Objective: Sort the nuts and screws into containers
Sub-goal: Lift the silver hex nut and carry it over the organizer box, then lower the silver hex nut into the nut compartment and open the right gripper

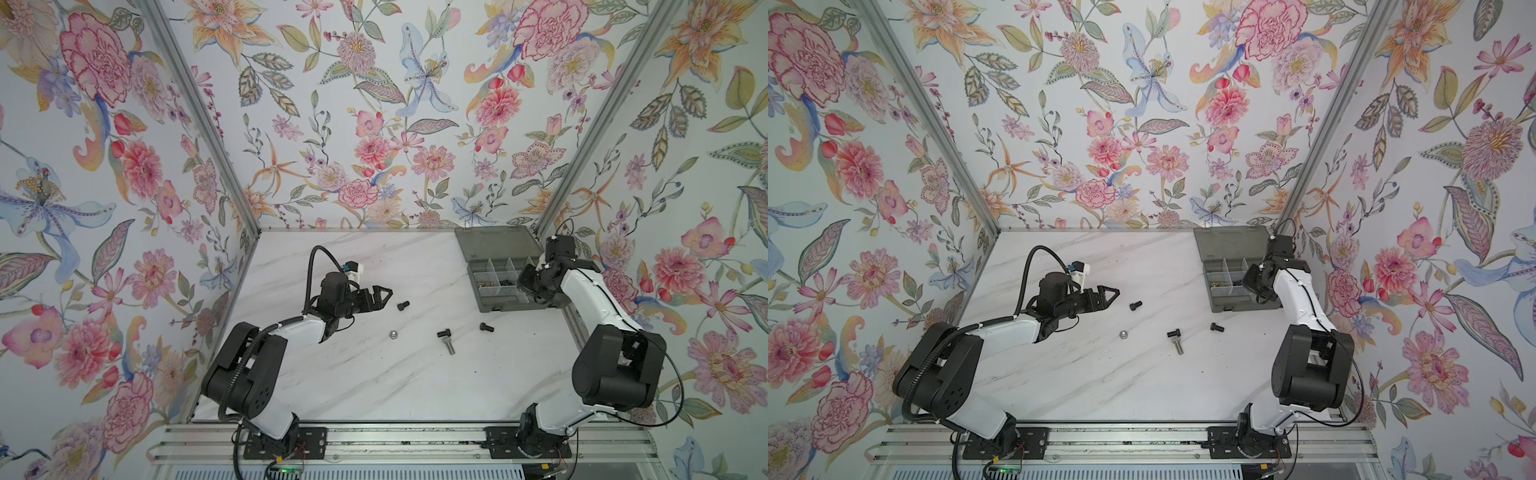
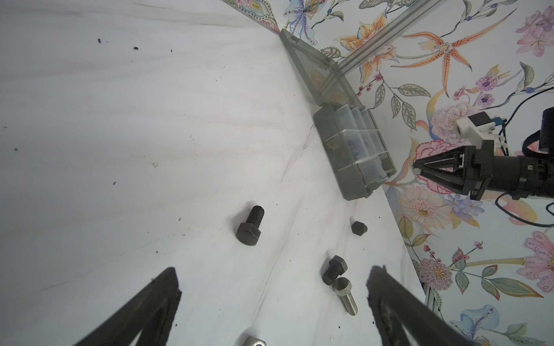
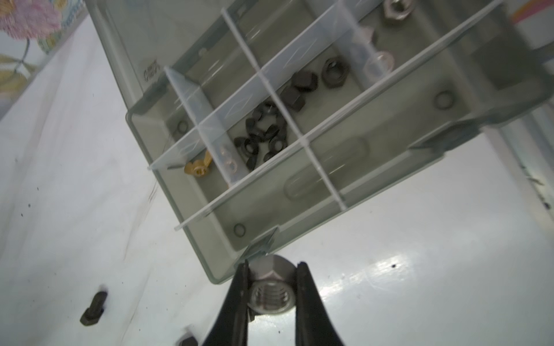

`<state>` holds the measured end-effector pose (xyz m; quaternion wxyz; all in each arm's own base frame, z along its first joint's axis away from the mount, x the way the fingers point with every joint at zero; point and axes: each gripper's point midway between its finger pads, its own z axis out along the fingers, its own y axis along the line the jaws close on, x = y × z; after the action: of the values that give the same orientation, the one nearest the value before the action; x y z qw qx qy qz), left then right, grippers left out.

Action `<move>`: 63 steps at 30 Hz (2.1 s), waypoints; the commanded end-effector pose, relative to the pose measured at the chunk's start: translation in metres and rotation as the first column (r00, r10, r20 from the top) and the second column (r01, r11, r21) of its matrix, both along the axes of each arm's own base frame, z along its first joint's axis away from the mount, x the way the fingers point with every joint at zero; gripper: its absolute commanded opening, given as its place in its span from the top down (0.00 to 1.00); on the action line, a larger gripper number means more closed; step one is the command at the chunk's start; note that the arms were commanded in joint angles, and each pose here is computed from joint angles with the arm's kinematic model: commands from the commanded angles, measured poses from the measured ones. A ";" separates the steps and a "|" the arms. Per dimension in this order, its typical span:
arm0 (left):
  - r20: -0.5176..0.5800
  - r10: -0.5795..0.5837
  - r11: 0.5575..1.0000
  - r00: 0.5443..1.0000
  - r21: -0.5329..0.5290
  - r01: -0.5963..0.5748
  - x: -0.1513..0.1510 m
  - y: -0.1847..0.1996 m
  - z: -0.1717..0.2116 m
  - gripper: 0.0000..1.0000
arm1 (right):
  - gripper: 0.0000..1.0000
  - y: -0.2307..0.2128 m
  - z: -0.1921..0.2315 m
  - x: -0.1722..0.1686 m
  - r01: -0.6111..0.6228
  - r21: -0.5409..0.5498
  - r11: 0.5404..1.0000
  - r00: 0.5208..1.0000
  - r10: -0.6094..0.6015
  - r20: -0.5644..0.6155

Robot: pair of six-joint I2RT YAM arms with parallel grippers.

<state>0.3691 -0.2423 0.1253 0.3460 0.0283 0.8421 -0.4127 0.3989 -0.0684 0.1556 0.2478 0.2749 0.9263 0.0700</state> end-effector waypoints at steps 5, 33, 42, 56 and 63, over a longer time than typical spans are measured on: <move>0.045 -0.027 0.999 0.999 -0.019 0.028 -0.001 -0.004 0.009 0.01 | 1.00 -0.071 0.014 0.030 0.128 -0.070 0.989 0.992 -0.126 0.024; -0.013 -0.037 0.999 0.999 -0.022 0.037 0.017 -0.011 0.014 0.01 | 1.00 -0.130 -0.056 0.077 0.238 -0.107 0.965 0.966 -0.246 -0.078; -0.011 -0.030 0.999 0.999 -0.014 0.030 0.017 -0.010 0.014 0.01 | 1.00 -0.129 -0.065 0.082 0.232 -0.097 0.968 0.966 -0.240 -0.091; -0.013 -0.037 0.999 0.999 -0.014 0.037 0.021 -0.012 0.016 0.00 | 0.92 -0.123 -0.076 0.087 0.213 -0.064 0.975 0.970 -0.219 -0.104; -0.009 -0.041 0.999 0.999 -0.019 0.040 0.021 -0.013 0.017 0.01 | 0.76 -0.121 -0.066 0.086 0.212 -0.071 0.975 0.972 -0.218 -0.088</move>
<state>0.3851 -0.2544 0.1329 0.3237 0.0334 0.8448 -0.4248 0.4835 -0.1926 0.0822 0.2140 0.3707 0.9038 -0.0014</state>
